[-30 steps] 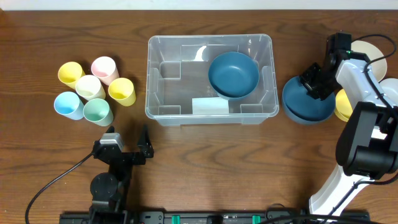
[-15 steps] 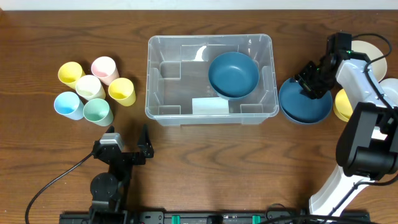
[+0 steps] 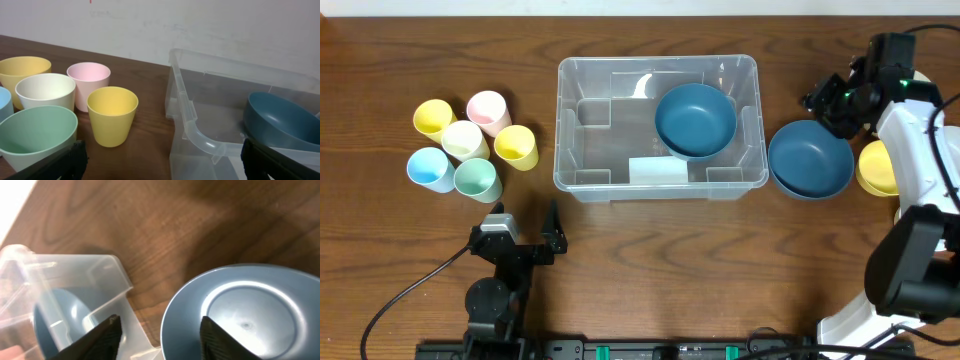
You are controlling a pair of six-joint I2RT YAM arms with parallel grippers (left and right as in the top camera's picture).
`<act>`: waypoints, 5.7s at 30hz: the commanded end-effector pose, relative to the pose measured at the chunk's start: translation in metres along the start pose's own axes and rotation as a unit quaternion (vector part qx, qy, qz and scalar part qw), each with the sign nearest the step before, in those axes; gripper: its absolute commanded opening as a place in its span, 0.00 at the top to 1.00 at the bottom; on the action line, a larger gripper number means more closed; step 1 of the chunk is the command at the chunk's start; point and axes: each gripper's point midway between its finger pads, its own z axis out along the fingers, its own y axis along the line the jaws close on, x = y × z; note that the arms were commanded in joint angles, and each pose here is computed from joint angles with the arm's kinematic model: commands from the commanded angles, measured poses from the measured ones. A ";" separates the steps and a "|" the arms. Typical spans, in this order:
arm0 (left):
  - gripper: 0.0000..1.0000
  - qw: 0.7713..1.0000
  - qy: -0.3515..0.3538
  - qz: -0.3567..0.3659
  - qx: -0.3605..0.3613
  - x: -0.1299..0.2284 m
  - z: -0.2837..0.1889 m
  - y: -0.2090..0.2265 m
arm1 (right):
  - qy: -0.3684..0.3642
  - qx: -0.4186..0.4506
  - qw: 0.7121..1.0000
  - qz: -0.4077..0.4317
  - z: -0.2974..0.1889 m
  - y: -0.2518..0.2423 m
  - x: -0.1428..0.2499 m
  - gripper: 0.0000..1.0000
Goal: Pack container
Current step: 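Lift the near teal bowl and stack it onto the first bowl, then release, move right gripper to the cream bowl and grasp rim, then carry the cream bowl and stack it onto the teal bowls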
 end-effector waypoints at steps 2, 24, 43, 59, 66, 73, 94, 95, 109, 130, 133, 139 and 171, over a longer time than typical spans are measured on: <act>0.02 1.000 0.023 0.009 -0.017 0.016 0.001 0.008 | 0.003 0.044 0.999 0.023 0.021 -0.006 0.008 0.55; 0.02 1.000 0.023 0.009 -0.016 0.016 0.001 0.008 | 0.003 0.125 0.991 0.040 0.067 -0.032 0.016 0.77; 0.02 1.000 0.023 0.009 -0.017 0.016 0.001 0.008 | -0.011 0.052 0.999 -0.006 0.056 -0.011 -0.009 0.99; 0.02 1.000 0.023 0.009 -0.016 0.016 0.001 0.008 | -0.128 -0.142 0.945 -0.264 -0.167 0.158 -0.025 0.99; 0.02 1.000 0.023 0.009 -0.016 0.016 0.001 0.008 | -0.103 -0.175 0.878 -0.433 -0.173 0.227 0.073 0.99; 0.02 1.000 0.023 0.009 -0.017 0.016 0.001 0.008 | -0.070 -0.080 0.855 -0.507 -0.111 0.244 0.135 0.99; 0.02 1.000 0.023 0.009 -0.017 0.016 0.001 0.008 | 0.064 0.046 0.848 -0.524 0.030 0.198 0.175 0.69; 0.02 1.000 0.023 0.009 -0.017 0.016 0.001 0.008 | 0.066 0.048 0.848 -0.524 0.032 0.198 0.176 0.58; 0.02 1.000 0.023 0.009 -0.017 0.016 0.001 0.008 | -0.029 -0.006 0.861 -0.507 -0.059 0.241 0.132 0.45; 0.02 1.000 0.023 0.009 -0.017 0.016 0.001 0.008 | -0.091 0.147 0.970 -0.172 -0.084 0.012 -0.113 0.42; 0.02 1.000 0.023 0.009 -0.017 0.016 0.001 0.008 | -0.080 0.175 0.968 -0.160 -0.067 -0.009 -0.120 0.41; 0.02 1.000 0.023 0.009 -0.016 0.016 0.001 0.008 | -0.049 0.201 0.965 -0.163 -0.032 -0.041 -0.129 0.39; 0.02 1.000 0.023 0.009 -0.016 0.016 0.001 0.008 | 0.048 0.199 0.964 -0.171 0.076 -0.111 -0.122 0.99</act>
